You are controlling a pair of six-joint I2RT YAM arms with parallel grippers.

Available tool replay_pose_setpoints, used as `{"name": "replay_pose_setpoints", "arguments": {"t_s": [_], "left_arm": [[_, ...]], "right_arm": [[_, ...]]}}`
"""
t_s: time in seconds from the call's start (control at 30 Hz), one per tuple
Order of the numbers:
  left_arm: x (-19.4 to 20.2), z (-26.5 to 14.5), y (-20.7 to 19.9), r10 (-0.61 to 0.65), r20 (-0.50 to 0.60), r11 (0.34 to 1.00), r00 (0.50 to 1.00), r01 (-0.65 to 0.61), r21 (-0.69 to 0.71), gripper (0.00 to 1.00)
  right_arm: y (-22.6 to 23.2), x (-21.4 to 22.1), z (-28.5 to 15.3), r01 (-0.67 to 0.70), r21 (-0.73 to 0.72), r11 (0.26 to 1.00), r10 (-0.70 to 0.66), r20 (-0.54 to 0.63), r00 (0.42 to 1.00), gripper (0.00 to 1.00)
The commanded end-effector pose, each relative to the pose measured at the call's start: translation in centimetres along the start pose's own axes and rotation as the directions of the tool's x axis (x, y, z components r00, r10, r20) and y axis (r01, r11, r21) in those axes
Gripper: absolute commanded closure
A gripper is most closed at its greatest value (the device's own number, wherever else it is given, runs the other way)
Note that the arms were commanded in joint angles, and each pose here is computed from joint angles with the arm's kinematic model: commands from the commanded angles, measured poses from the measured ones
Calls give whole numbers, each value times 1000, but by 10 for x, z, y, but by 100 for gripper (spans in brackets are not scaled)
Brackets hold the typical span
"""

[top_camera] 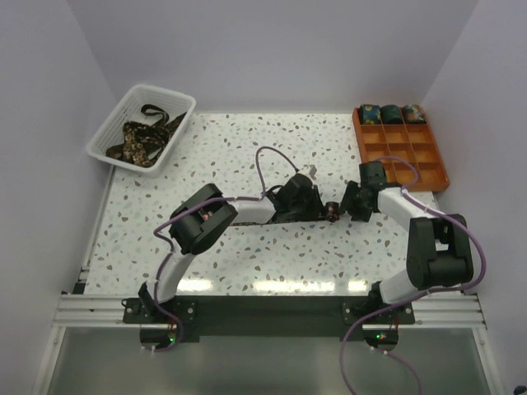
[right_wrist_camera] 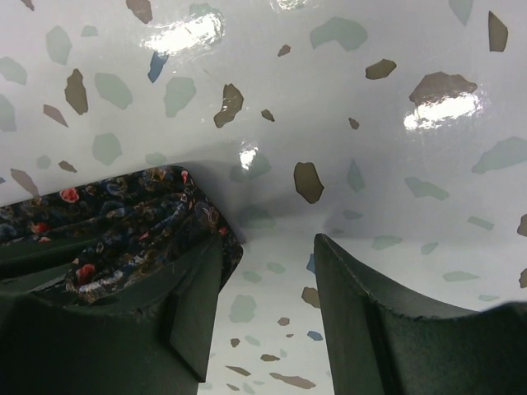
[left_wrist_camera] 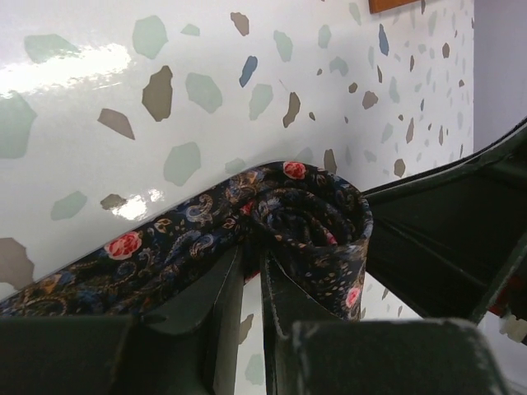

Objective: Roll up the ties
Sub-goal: Roll the tie

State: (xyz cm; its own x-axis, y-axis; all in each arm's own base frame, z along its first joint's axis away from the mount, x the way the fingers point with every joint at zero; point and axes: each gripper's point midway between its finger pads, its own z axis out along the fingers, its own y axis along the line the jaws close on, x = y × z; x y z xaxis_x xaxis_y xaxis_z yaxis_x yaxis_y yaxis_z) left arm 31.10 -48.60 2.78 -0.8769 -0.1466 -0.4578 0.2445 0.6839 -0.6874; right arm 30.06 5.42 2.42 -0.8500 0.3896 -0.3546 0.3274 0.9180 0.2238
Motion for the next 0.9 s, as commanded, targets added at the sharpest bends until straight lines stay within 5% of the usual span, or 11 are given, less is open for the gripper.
{"name": "replay_pose_setpoints", "arguments": {"t_s": [0.0, 0.4, 0.87], "left_arm": [[0, 6, -29, 3, 2, 996, 1000, -3, 89, 81], [-11, -13, -5, -53, 65, 999, 996, 53, 15, 72], [-21, -19, -12, -46, 92, 999, 995, 44, 21, 72]], "right_arm": [[13, -9, -10, 15, -69, 997, -12, 38, 999, 48], [7, -27, -31, 26, -17, 1000, -24, 110, 994, 48], [42, -21, -52, 46, -222, 974, -20, 121, 992, 56]]}}
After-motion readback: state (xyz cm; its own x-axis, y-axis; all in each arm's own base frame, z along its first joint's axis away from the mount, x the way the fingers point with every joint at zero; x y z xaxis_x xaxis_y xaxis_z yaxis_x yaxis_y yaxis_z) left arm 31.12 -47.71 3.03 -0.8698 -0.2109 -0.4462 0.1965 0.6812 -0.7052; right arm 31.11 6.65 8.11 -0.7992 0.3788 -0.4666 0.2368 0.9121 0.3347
